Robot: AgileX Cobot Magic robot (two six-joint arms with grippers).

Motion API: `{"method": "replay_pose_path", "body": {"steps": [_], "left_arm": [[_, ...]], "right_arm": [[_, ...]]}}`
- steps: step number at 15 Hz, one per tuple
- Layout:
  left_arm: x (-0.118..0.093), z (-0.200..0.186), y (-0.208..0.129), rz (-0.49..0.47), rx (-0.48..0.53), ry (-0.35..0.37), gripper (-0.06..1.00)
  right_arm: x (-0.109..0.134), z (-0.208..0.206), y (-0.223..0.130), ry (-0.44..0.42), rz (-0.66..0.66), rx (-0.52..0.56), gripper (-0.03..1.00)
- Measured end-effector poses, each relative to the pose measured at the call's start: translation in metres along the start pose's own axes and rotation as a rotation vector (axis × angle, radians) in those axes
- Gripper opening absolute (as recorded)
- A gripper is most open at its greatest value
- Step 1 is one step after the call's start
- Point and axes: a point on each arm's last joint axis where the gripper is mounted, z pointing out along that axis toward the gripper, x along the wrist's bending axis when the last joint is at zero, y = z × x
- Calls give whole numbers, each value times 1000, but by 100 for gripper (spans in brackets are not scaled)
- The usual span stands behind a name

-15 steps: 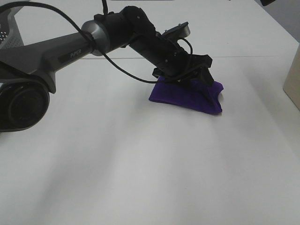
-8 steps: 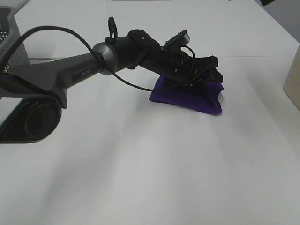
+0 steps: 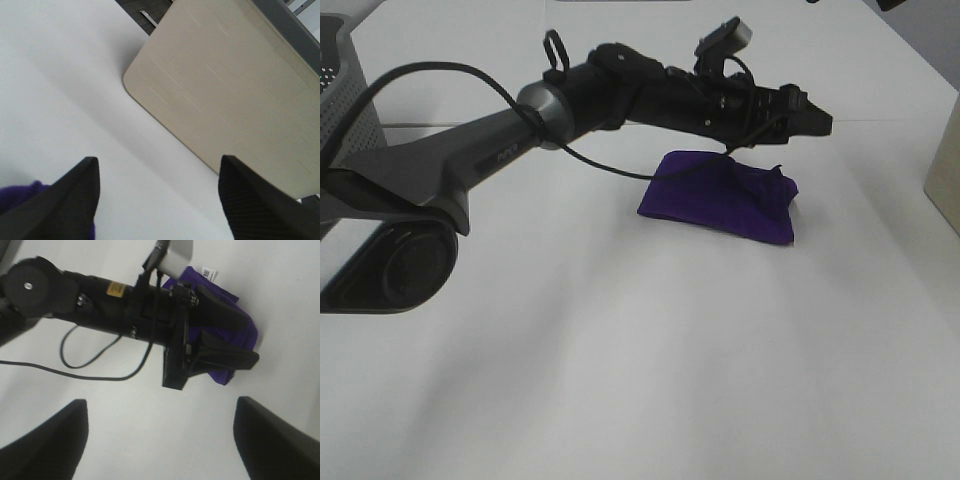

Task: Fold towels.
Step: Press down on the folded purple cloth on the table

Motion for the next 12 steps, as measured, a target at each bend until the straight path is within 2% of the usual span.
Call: {"method": "replay_pose_path", "body": {"steps": [1, 2, 3, 4, 5, 6, 8, 10, 12], "left_arm": [[-1, -14, 16, 62, 3, 30, 62], [4, -30, 31, 101, 15, 90, 62], [14, -50, 44, 121, 36, 176, 62], [19, -61, 51, 128, 50, 227, 62], [33, -92, 65, 141, 107, 378, 62], [36, -101, 69, 140, 117, 418, 62], [39, -148, 89, 177, 205, 605, 62], [36, -172, 98, 151, 240, 694, 62], [38, -196, 109, 99, 209, 749, 62]], "right_arm": [[-1, 0, 0, -10, -6, 2, 77], [-2, 0, 0, -22, -13, 5, 77], [-3, 0, -1, -29, -26, 7, 77], [-3, 0, 0, -36, -40, -1, 77], [-4, 2, 2, -45, -45, -26, 77], [-5, 4, 2, -49, -48, -37, 77], [-11, 23, 4, -65, -56, -102, 77], [-15, 46, 6, -36, -63, -118, 76], [-18, 86, 9, 59, -72, -92, 76]]}}
